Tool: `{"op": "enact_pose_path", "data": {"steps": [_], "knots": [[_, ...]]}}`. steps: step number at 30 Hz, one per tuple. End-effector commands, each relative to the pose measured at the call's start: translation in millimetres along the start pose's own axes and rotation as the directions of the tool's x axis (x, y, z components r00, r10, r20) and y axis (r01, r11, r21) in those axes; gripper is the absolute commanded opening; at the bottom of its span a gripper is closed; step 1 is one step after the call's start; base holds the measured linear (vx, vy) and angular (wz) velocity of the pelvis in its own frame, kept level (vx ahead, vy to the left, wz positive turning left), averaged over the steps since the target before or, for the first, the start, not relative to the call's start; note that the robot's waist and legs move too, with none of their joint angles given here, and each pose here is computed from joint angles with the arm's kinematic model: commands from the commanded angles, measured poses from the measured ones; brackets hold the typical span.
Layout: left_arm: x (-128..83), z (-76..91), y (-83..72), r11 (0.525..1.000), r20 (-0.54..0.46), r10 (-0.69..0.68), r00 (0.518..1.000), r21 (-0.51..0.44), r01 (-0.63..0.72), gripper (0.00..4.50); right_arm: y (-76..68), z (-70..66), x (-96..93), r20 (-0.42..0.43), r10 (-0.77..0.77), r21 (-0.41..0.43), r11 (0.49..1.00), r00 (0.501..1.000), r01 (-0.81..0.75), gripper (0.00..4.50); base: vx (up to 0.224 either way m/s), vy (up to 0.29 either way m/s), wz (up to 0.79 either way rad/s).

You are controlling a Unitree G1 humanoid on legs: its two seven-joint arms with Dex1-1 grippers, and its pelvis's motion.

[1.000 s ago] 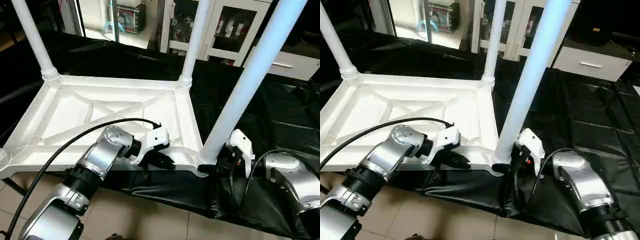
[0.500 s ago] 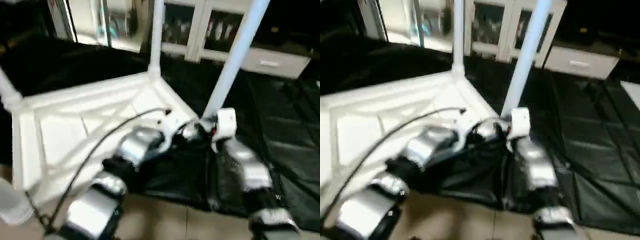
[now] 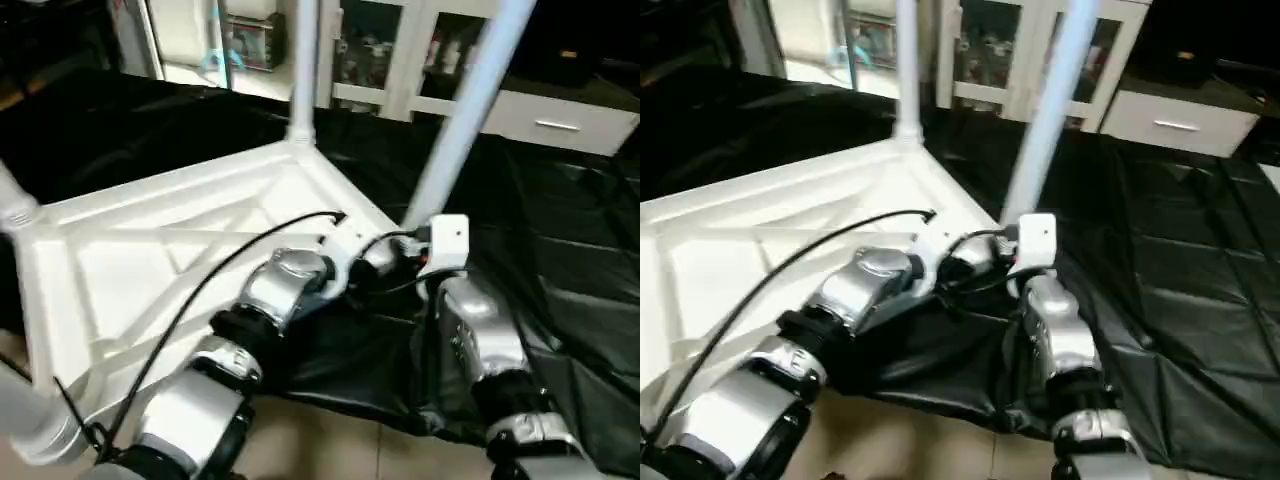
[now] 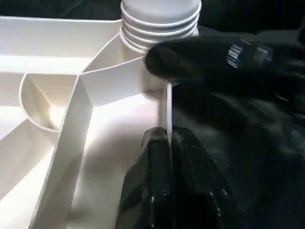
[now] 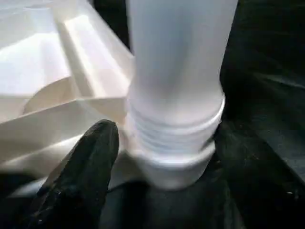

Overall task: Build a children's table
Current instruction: Rotate leg to tighten

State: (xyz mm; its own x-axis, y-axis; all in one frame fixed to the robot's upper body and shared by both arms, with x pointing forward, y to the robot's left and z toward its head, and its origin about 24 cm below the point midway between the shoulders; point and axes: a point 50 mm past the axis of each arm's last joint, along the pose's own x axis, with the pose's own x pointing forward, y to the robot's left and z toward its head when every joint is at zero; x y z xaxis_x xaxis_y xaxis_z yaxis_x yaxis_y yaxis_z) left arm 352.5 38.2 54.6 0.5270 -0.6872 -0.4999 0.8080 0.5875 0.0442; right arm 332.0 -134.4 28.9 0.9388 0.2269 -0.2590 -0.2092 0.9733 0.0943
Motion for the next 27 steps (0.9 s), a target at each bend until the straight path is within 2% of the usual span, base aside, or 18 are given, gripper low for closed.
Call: {"op": "enact_pose_path", "data": {"steps": [1,6,8,9,11,14,15,17,18,21,27], "knots": [[-4.9,8.4,1.7,0.998,0.092,-0.054,0.994,0.026,0.052,0.00,-5.3,10.8,-4.1,0.041,0.044,-0.012,0.999,0.998,-0.044,3.80,0.000,0.000,0.00],[-15.4,-3.3,-2.1,0.975,0.066,-0.216,0.974,0.069,0.211,0.00,-30.2,23.1,-16.8,0.045,0.089,-0.081,0.993,0.995,-0.086,4.24,0.000,0.000,0.00],[-17.6,-5.3,-4.2,0.965,0.064,-0.258,0.964,0.071,0.254,0.00,-33.9,25.0,-19.0,0.044,0.105,-0.091,0.991,0.994,-0.101,4.34,0.000,0.000,0.00],[-23.8,-11.6,-7.3,0.939,0.040,-0.339,0.940,0.083,0.335,0.00,-36.6,27.8,-25.6,0.018,0.217,-0.109,0.971,0.976,-0.214,4.43,0.000,0.000,0.00],[-30.4,-18.5,-10.3,0.906,0.008,-0.414,0.910,0.102,0.411,0.00,-37.2,30.5,-34.5,-0.015,0.353,-0.122,0.928,0.936,-0.352,4.43,0.000,0.000,0.00],[-36.6,-23.2,-13.8,0.868,-0.014,-0.485,0.874,0.110,0.484,0.00,-37.9,29.6,-43.5,-0.072,0.456,-0.145,0.875,0.887,-0.462,4.43,0.000,0.000,0.00],[-43.3,-26.8,-18.0,0.826,-0.033,-0.554,0.832,0.108,0.554,0.00,-39.1,25.4,-51.6,-0.144,0.530,-0.156,0.822,0.835,-0.548,4.43,0.000,0.000,0.00],[-50.1,-31.2,-21.9,0.783,-0.063,-0.610,0.790,0.103,0.613,0.00,-39.9,20.9,-58.8,-0.209,0.590,-0.157,0.767,0.780,-0.622,4.43,0.000,0.000,0.00],[-51.0,-31.8,-22.2,0.779,-0.067,-0.615,0.785,0.102,0.619,0.00,-39.8,20.4,-59.7,-0.217,0.596,-0.161,0.759,0.773,-0.631,4.43,0.000,0.000,0.00],[-55.8,-34.6,-24.7,0.757,-0.086,-0.641,0.763,0.097,0.646,0.00,-39.0,18.4,-67.4,-0.271,0.663,-0.158,0.685,0.698,-0.711,4.43,0.000,0.000,0.00],[-58.6,-37.3,-24.9,0.753,-0.107,-0.644,0.758,0.089,0.652,0.00,-41.3,19.0,-71.0,-0.309,0.698,-0.171,0.627,0.646,-0.760,4.43,0.000,0.000,0.00]]}}
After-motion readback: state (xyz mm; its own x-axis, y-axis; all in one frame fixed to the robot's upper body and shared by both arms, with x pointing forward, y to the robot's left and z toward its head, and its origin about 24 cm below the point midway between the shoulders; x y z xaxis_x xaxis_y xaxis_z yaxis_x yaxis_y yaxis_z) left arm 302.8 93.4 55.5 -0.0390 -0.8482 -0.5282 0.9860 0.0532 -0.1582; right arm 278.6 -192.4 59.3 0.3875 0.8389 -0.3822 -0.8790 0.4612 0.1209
